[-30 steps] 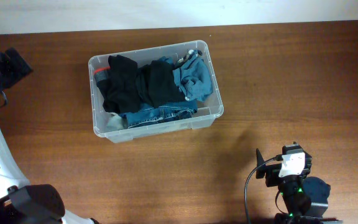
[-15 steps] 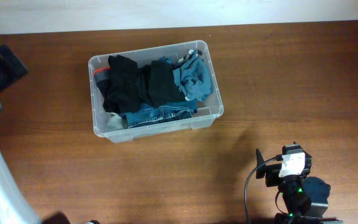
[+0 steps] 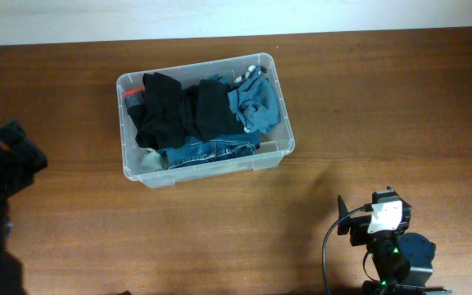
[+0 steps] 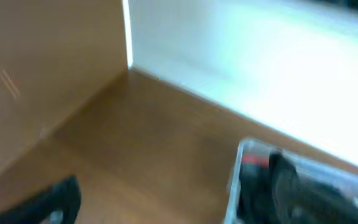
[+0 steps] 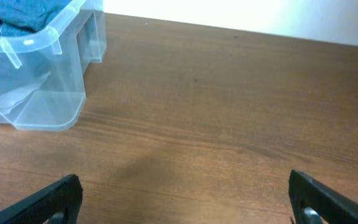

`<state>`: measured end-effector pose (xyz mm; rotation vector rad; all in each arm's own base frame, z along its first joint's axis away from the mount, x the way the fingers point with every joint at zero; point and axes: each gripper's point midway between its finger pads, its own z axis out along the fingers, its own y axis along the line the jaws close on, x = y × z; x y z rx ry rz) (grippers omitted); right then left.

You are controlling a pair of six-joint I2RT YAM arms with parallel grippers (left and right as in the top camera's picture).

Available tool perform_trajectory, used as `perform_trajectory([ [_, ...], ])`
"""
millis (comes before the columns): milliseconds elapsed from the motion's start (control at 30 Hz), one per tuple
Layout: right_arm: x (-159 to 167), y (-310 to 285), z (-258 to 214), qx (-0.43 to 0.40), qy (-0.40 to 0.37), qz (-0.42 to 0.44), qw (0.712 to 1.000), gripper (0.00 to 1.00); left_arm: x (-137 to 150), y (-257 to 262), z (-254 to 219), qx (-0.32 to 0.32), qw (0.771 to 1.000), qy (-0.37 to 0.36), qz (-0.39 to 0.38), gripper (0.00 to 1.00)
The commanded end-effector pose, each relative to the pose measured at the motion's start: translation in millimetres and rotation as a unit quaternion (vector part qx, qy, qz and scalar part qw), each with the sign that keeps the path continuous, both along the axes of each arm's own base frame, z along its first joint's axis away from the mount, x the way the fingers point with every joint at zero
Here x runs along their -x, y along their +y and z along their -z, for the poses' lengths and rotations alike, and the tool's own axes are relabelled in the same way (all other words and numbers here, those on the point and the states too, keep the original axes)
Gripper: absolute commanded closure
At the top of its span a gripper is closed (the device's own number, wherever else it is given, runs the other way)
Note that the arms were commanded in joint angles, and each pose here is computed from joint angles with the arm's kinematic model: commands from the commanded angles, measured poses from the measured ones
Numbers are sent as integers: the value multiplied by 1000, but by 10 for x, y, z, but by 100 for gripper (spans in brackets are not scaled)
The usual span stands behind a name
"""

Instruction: Pack container

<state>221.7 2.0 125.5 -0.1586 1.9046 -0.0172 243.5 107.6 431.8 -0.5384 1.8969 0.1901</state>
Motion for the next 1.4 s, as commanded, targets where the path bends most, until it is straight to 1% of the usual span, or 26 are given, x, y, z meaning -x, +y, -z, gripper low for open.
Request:
perform_trajectory([
  [0,2,37,18,-1,-1,-10,1000,2,-262,-171,599,-3,996,5,84,1],
  [100,2,37,18,-1,-1,-10,1000,1,-409,-324,1063,7,992,-1,128,1],
  [233,2,37,18,-1,-1,-10,1000,2,-443,-597,1524,4,985,-4,174,1],
  [367,2,37,18,-1,-1,-10,1000,2,-369,-888,1941,-2,975,-20,219,1],
  [467,2,37,18,-1,-1,-10,1000,2,-261,-997,2178,-13,971,-44,234,1],
  [633,2,37,18,-1,-1,-10,1000,2,-90,-1032,2392,-24,969,-70,236,1],
  [867,2,37,18,-1,-1,-10,1000,1,18,-1036,2616,-33,968,-91,232,1],
  [1167,2,37,18,-1,-1,-10,1000,1,57,-1041,2823,-38,966,-105,232,1],
  [1367,2,37,18,-1,-1,-10,1000,2,59,-1042,2804,-40,966,-109,232,0],
])
